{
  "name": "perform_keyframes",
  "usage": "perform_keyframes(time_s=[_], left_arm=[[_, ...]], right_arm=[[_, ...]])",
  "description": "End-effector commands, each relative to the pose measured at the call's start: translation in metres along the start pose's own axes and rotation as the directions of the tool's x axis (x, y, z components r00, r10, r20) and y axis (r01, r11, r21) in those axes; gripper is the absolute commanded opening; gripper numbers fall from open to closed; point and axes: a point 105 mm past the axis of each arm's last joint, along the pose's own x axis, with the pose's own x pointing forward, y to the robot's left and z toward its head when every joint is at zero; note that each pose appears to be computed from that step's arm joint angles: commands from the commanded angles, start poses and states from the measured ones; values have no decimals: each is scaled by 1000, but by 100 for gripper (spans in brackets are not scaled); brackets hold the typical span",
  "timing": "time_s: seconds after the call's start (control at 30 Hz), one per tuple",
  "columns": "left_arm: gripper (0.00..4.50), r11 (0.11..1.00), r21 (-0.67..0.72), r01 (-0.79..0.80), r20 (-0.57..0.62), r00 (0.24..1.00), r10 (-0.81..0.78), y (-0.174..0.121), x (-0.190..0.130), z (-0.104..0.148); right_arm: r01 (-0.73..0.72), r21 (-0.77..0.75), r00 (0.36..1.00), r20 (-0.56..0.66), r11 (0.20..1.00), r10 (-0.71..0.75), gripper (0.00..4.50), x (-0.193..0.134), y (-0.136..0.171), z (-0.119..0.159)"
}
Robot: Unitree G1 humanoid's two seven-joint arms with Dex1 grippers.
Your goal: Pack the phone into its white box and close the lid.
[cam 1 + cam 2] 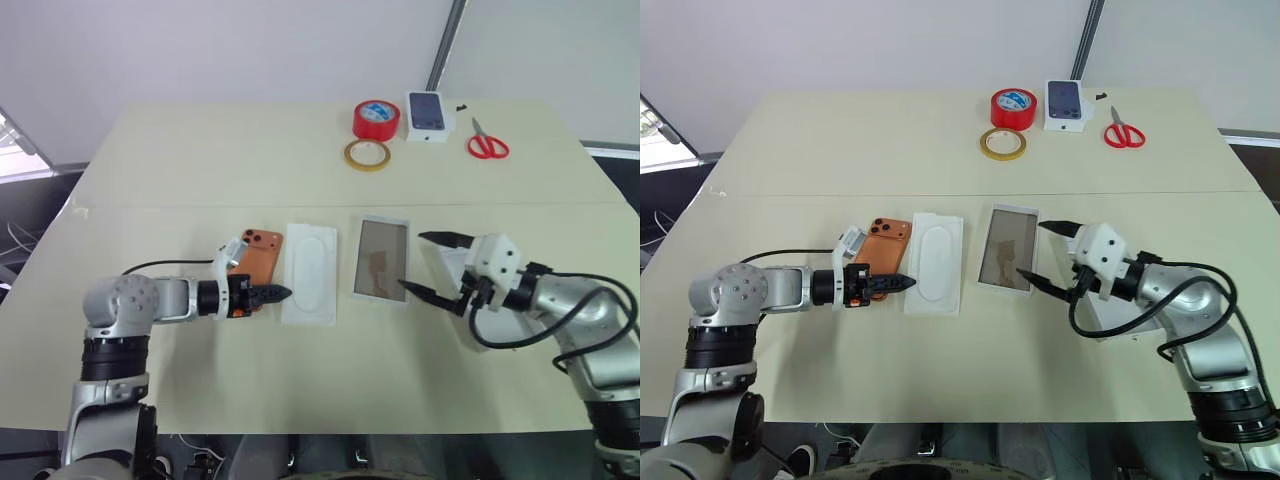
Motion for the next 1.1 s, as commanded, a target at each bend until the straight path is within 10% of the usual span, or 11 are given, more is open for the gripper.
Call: perform_keyframes(time_s=[0.03, 0.37, 0.47, 0.7, 1.1], left_arm=[[5, 999, -10, 46, 68, 997, -45, -11, -7, 20], [5, 998, 33, 56, 169, 984, -61, -18, -19, 40], [0, 999, 46, 28, 172, 985, -35, -15, -23, 42], [0, 998, 63, 13, 170, 985, -24, -16, -23, 42], [0, 991, 32, 129, 155, 979, -133, -35, -20, 47]], right_arm=[[-47, -37, 999, 17, 998, 48, 450, 21, 10, 8], [-245, -88, 958, -174, 966, 227, 450, 50, 37, -30], [-260, -42, 956, -156, 965, 250, 365, 49, 35, -28], [-282, -67, 948, -173, 957, 267, 5, 49, 38, -33], [-356, -172, 935, -58, 919, 351, 5, 75, 66, -9]])
